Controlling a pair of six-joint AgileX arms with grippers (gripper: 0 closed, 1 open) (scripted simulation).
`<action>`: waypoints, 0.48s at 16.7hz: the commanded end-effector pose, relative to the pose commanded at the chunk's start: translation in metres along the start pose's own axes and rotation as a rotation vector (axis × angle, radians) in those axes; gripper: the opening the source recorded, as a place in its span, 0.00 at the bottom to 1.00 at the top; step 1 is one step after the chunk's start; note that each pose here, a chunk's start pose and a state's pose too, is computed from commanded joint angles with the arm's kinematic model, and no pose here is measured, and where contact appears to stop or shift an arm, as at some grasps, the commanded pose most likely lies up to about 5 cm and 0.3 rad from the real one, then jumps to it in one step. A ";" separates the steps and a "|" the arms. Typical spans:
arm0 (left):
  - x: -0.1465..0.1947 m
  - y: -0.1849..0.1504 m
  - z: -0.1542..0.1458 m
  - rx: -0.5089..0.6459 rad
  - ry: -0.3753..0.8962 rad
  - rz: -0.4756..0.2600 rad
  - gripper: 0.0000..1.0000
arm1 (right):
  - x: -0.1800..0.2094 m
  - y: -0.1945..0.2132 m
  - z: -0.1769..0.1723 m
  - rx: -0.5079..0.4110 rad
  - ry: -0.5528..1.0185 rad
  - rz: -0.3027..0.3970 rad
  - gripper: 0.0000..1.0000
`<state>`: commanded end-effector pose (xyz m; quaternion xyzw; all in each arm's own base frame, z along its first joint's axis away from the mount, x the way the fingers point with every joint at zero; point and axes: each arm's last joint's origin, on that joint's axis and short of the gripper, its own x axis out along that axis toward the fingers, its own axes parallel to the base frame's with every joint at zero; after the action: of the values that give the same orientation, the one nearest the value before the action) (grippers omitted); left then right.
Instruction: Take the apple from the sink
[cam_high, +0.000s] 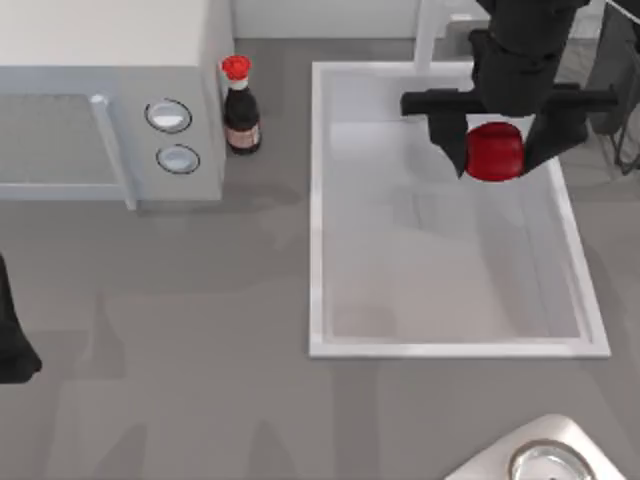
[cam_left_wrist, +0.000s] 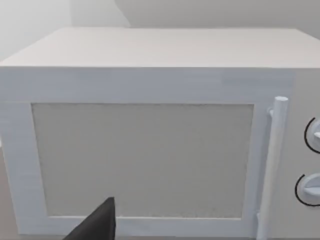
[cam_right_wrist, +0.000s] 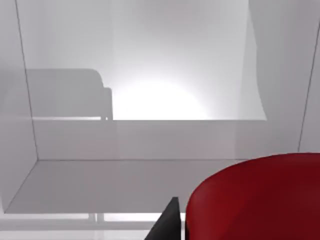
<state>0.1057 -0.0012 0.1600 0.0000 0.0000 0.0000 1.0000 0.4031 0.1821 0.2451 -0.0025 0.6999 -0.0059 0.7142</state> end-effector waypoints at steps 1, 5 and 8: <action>0.000 0.000 0.000 0.000 0.000 0.000 1.00 | -0.015 -0.002 -0.003 0.000 -0.007 0.003 0.00; 0.000 0.000 0.000 0.000 0.000 0.000 1.00 | -0.040 -0.006 -0.010 0.000 -0.026 0.012 0.00; 0.000 0.000 0.000 0.000 0.000 0.000 1.00 | -0.038 -0.005 -0.011 -0.002 -0.025 0.012 0.00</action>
<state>0.1057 -0.0012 0.1600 0.0000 0.0000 0.0000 1.0000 0.3917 0.1779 0.2834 0.0009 0.6910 -0.0010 0.7229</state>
